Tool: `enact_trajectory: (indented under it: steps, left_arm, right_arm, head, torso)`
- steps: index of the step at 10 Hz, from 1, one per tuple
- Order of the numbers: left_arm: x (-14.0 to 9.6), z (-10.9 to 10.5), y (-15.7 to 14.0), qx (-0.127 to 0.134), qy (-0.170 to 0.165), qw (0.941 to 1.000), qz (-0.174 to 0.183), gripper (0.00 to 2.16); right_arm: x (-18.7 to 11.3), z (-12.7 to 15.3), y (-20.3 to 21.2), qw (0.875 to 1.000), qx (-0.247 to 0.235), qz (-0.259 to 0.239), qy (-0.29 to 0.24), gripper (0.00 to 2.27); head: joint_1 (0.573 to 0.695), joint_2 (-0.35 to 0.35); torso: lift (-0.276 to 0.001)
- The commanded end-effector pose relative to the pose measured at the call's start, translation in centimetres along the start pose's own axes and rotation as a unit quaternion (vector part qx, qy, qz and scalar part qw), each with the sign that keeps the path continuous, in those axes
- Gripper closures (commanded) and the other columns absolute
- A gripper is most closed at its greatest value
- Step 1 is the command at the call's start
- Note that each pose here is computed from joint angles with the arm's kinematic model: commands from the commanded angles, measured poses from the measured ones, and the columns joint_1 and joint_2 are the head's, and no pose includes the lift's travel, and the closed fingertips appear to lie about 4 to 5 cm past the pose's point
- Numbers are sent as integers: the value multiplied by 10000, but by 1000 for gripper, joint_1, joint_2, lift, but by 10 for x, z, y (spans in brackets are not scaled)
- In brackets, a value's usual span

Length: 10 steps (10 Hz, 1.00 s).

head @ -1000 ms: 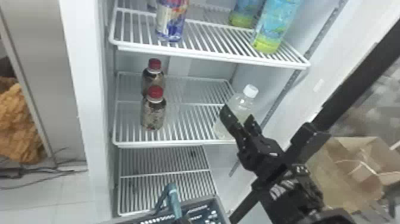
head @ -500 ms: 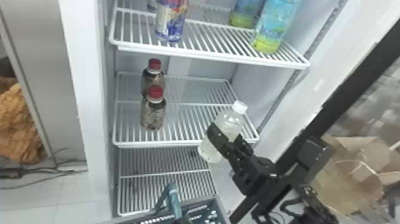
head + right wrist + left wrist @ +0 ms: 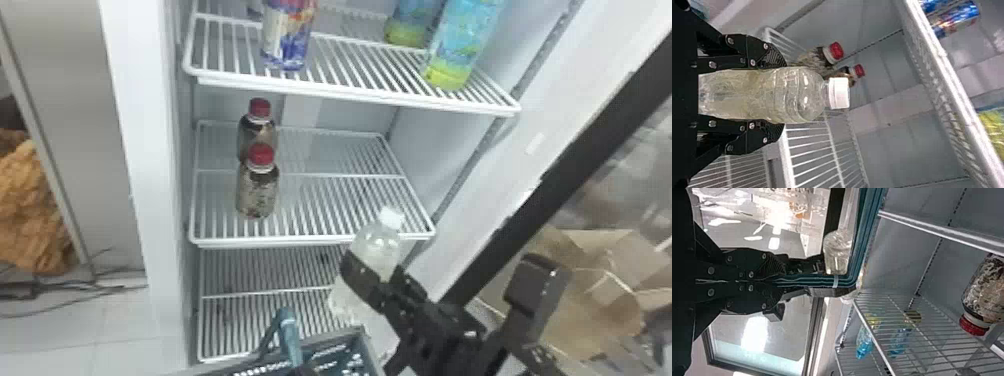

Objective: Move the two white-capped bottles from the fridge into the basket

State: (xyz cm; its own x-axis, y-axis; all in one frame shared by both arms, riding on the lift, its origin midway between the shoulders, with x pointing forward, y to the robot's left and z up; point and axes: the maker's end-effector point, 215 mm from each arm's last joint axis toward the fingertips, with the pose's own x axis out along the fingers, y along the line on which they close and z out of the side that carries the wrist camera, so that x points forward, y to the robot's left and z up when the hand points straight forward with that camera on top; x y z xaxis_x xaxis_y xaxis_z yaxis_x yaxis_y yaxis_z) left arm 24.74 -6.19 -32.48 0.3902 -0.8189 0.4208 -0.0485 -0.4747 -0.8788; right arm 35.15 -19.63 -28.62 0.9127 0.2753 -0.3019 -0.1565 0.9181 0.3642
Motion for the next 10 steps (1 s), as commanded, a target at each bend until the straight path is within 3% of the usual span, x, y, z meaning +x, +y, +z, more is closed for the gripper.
enact_trajectory:
  steps: [1,7,10]
  left_arm:
    - [0,0,0,1,-8,10000,0,1119]
    - [-1,1,0,5,-30,10000,5,1119]
    - [-1,1,0,5,-30,10000,5,1119]
  right_arm:
    - [-6,-19,6,9994,37,51,327,788]
    - [-19,-67,-1,9918,-65,7,1277,788]
    - [-30,-97,-16,9811,-202,-137,1920,788]
  head:
    - [695,-350]
    - [695,-350]
    - [695,-350]
  torso:
    - [-260]
    - [-260]
    - [-260]
